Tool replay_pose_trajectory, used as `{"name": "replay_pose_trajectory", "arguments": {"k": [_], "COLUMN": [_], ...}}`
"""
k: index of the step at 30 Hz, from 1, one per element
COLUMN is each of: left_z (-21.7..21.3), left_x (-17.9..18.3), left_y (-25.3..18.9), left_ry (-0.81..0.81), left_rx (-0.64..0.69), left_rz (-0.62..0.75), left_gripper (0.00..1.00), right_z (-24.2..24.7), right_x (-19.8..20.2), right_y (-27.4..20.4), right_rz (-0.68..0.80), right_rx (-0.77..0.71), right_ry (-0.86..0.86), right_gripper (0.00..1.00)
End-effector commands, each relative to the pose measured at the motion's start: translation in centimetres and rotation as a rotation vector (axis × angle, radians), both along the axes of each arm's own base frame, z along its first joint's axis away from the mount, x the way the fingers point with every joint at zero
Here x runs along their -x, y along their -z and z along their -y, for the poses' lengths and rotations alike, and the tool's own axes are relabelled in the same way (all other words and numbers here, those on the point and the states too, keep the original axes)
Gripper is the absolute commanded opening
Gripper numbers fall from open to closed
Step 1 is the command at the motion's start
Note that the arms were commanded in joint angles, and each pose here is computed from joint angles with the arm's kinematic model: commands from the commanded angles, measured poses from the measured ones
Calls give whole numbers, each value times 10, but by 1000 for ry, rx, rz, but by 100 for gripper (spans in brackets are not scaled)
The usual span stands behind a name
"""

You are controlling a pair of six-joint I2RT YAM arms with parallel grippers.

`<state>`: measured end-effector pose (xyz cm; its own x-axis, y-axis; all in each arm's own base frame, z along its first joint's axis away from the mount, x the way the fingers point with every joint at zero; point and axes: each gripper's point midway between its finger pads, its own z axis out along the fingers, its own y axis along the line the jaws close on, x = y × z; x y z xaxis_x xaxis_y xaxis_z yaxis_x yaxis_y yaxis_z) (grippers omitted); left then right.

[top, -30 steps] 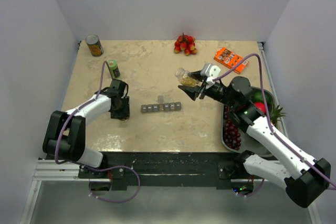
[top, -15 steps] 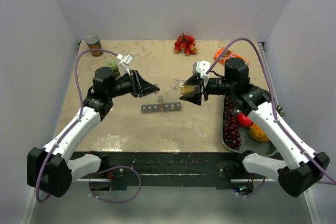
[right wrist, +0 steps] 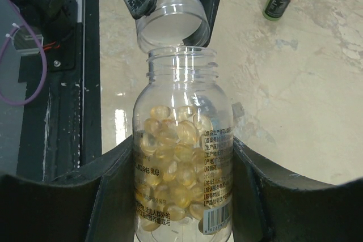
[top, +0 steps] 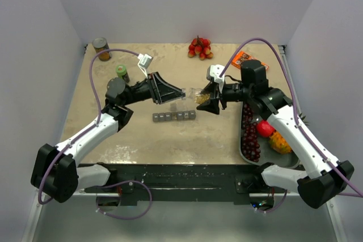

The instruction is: Sort the pills into containers

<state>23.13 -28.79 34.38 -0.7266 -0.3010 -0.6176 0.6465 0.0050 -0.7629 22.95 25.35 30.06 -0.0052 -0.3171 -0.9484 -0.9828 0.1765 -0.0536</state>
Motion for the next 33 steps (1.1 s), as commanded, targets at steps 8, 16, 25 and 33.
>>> {"name": "replay_pose_trajectory", "arguments": {"k": [8, 16, 25, 33], "left_z": [14, 22, 27, 28], "left_x": [6, 2, -5, -11], "left_y": [-8, 0, 31, 49], "left_ry": [35, 86, 147, 138], "left_rx": [40, -55, -271, -374], "left_rz": [26, 25, -9, -40], "left_gripper": [6, 5, 4, 3], "right_z": [-7, -3, -6, -11], "right_x": [4, 3, -2, 3], "right_y": [1, 9, 13, 8], "right_rz": [-50, -14, 78, 49], "right_rx": [0, 58, 143, 105], "right_ry": [-75, -78, -72, -70], "right_gripper": [0, 0, 0, 0]}}
